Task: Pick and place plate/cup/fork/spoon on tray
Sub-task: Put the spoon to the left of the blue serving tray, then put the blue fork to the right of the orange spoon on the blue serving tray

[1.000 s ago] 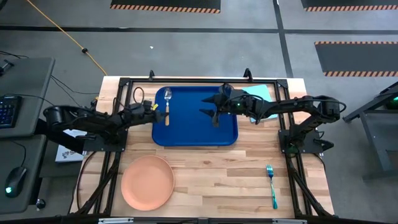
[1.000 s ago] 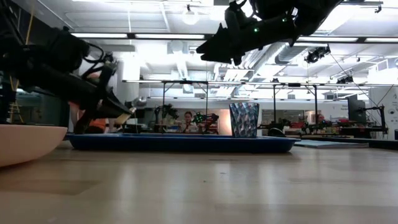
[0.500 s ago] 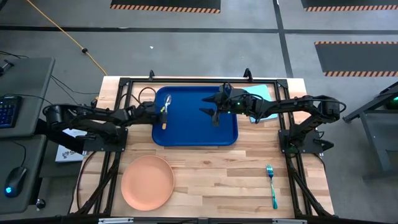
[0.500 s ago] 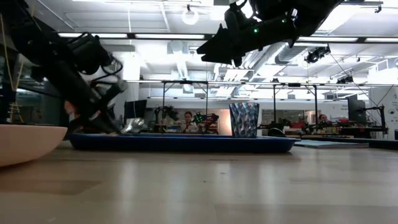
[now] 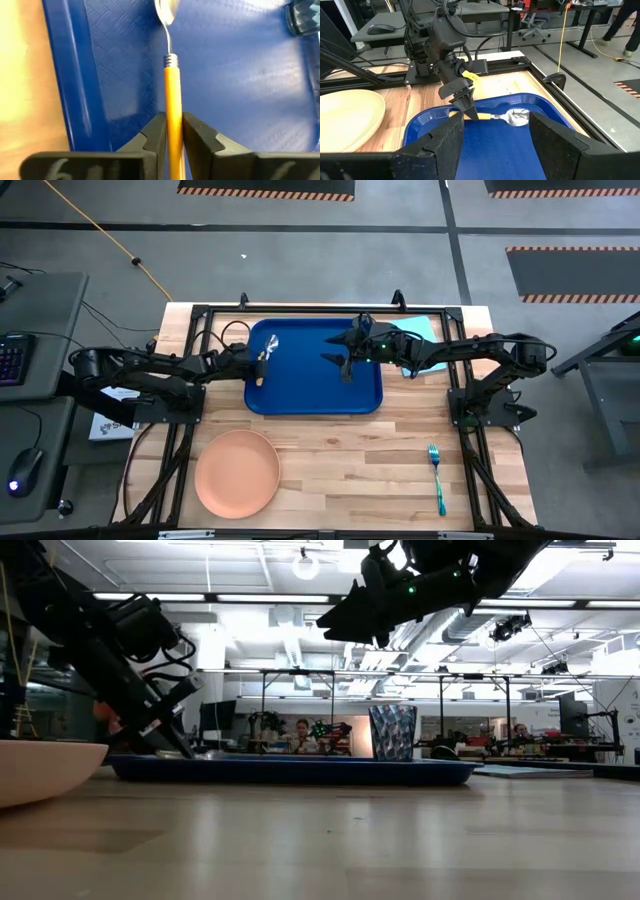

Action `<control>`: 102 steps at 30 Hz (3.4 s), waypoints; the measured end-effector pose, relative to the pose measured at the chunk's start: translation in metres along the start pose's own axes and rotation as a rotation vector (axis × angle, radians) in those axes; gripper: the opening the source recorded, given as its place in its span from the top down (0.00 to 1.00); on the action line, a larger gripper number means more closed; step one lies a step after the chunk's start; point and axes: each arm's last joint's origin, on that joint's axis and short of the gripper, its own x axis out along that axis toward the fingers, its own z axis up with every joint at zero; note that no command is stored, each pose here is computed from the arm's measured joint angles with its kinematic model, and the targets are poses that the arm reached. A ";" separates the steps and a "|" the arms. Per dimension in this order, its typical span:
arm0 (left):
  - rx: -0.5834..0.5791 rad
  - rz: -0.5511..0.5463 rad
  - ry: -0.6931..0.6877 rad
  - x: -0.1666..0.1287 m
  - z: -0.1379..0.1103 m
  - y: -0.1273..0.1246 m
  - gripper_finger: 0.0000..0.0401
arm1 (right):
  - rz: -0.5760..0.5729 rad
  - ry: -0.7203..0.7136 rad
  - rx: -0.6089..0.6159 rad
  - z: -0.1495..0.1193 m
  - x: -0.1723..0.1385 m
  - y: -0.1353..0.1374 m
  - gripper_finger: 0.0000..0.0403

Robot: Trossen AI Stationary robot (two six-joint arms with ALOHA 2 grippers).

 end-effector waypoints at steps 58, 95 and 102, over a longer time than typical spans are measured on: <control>0.227 -0.133 0.123 -0.001 -0.002 -0.005 0.56 | 0.002 0.001 0.044 0.000 0.000 0.000 0.46; 0.781 -0.808 -0.662 -0.083 0.012 -0.080 0.56 | 0.018 -0.010 -0.026 0.001 0.000 0.001 0.46; 0.828 -0.831 -0.714 -0.084 0.023 -0.098 0.56 | 0.088 -0.001 -0.036 0.018 -0.024 0.004 0.46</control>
